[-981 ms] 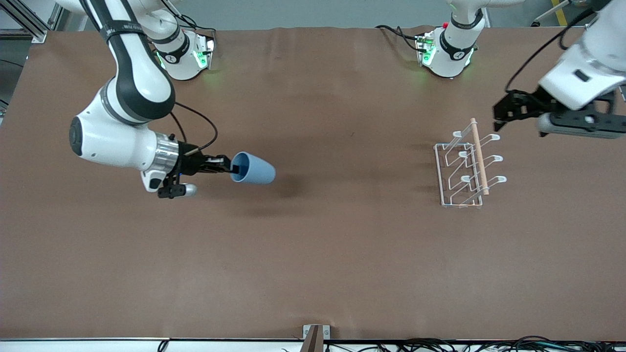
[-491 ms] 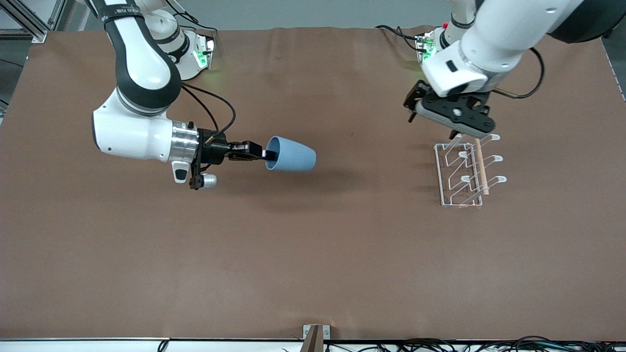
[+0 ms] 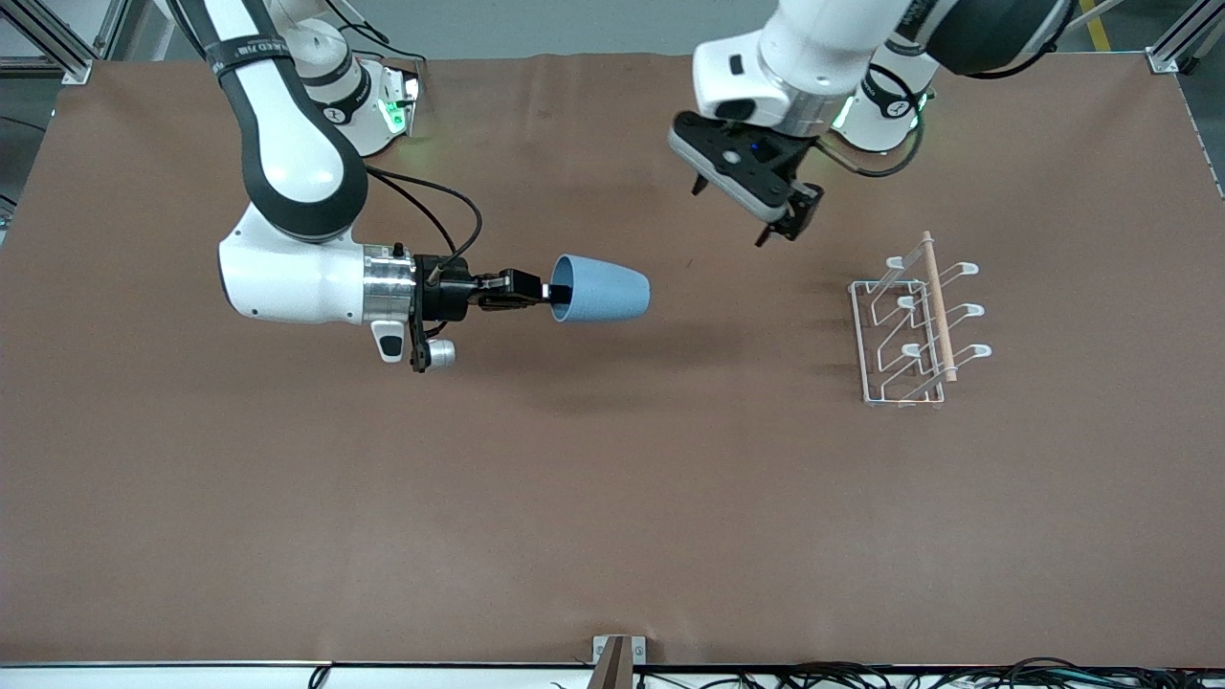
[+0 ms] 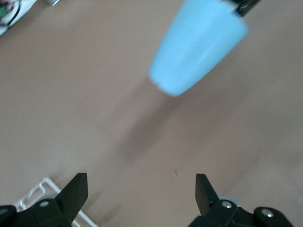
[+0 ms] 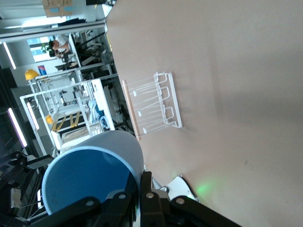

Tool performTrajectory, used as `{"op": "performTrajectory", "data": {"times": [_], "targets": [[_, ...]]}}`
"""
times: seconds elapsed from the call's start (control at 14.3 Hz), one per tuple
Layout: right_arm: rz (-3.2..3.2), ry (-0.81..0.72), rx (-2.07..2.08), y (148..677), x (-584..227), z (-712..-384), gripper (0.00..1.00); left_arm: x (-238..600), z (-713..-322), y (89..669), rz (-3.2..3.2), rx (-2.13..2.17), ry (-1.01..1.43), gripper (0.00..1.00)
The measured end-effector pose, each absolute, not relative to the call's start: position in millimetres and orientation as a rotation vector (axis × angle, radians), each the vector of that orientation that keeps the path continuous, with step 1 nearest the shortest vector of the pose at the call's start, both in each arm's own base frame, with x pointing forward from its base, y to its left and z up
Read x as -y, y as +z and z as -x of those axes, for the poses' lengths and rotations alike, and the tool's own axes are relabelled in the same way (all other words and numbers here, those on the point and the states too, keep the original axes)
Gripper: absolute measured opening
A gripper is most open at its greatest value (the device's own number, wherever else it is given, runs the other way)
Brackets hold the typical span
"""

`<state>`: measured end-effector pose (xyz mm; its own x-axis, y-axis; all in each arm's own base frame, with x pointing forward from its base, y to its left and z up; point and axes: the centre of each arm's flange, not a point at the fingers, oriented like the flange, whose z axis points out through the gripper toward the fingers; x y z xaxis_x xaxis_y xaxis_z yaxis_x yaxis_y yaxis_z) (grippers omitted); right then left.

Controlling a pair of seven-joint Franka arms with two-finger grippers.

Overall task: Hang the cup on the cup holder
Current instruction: 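Grasp the cup rim with the left gripper from the right gripper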

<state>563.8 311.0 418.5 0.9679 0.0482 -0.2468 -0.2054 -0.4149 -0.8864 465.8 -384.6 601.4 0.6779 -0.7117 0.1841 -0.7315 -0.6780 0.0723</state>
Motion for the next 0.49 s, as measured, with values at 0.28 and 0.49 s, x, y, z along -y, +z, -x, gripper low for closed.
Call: {"op": "performTrajectory", "data": {"times": [0.28,0.49], "targets": [[1.941,0.348,-0.057,422,-321,-562,0.05,413,-480,581,-2.597,1.342,0.338,1.00],[1.899,0.377,-0.051,425,-327,-561,0.05,440,-480,559,-2.525,1.383,0.363,1.00]]}}
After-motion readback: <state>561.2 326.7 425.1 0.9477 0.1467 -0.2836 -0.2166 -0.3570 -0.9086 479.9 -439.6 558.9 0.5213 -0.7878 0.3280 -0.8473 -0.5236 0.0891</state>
